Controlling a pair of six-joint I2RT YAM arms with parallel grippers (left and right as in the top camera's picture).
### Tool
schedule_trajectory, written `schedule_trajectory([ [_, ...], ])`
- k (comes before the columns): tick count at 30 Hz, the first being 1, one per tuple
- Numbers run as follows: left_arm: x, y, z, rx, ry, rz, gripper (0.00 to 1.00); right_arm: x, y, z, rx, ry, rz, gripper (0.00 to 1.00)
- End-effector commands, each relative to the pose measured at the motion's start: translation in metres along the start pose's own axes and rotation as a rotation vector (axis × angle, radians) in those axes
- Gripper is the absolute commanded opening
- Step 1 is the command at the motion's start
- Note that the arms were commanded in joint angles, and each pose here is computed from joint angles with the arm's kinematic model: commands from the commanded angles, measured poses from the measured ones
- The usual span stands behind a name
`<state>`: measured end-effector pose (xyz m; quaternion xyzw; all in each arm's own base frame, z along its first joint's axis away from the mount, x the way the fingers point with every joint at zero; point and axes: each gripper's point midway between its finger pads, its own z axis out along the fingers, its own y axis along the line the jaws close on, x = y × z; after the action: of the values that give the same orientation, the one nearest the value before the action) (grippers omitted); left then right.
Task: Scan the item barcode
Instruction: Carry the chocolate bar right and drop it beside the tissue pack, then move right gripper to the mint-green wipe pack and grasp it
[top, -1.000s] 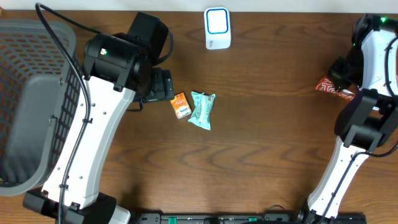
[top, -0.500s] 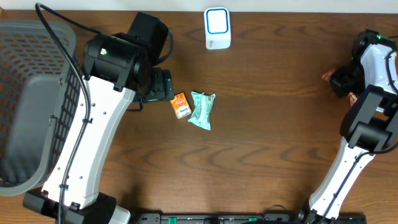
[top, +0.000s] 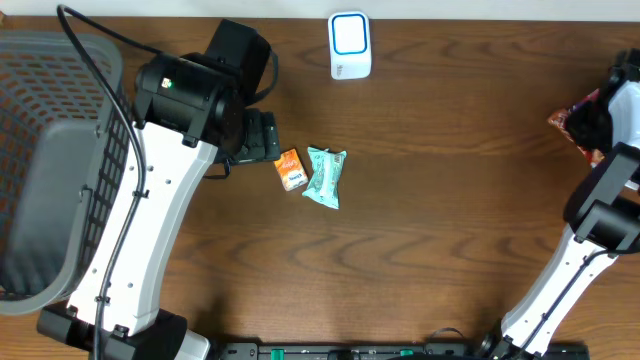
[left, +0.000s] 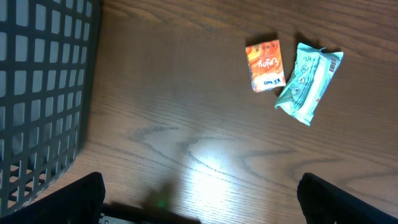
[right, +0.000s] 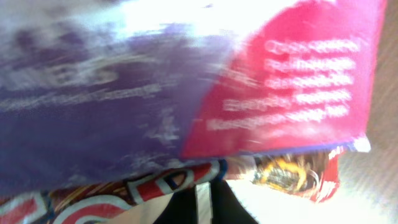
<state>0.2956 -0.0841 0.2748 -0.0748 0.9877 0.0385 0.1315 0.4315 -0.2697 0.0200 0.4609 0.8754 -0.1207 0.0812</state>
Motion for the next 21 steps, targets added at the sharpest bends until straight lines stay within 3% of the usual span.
schedule_trajectory([
  [1, 0.009, 0.007, -0.002, -0.022, 0.034, 0.001, 0.98, -0.004, -0.015, 0.008, 0.028, 0.004, -0.013, 0.01],
  [10, 0.009, 0.007, -0.002, -0.022, 0.034, 0.001, 0.98, 0.010, 0.052, -0.064, -0.411, 0.100, -0.064, 0.01],
  [17, 0.009, 0.007, -0.002, -0.022, 0.034, 0.001, 0.98, 0.067, 0.104, -0.155, -0.689, 0.246, -0.152, 0.02],
  [18, 0.009, 0.007, -0.002, -0.022, 0.034, 0.001, 0.98, 0.084, 0.112, -0.165, -0.687, 0.273, -0.188, 0.12],
  [19, 0.009, 0.007, -0.002, -0.022, 0.034, 0.001, 0.98, 0.097, 0.118, -0.170, -0.683, 0.291, -0.225, 0.32],
  [20, 0.009, 0.007, -0.002, -0.022, 0.034, 0.001, 0.98, 0.109, 0.124, -0.173, -0.679, 0.307, -0.264, 0.44],
  [21, 0.009, 0.007, -0.002, -0.022, 0.034, 0.001, 0.98, 0.125, 0.130, -0.176, -0.672, 0.329, -0.313, 0.66],
])
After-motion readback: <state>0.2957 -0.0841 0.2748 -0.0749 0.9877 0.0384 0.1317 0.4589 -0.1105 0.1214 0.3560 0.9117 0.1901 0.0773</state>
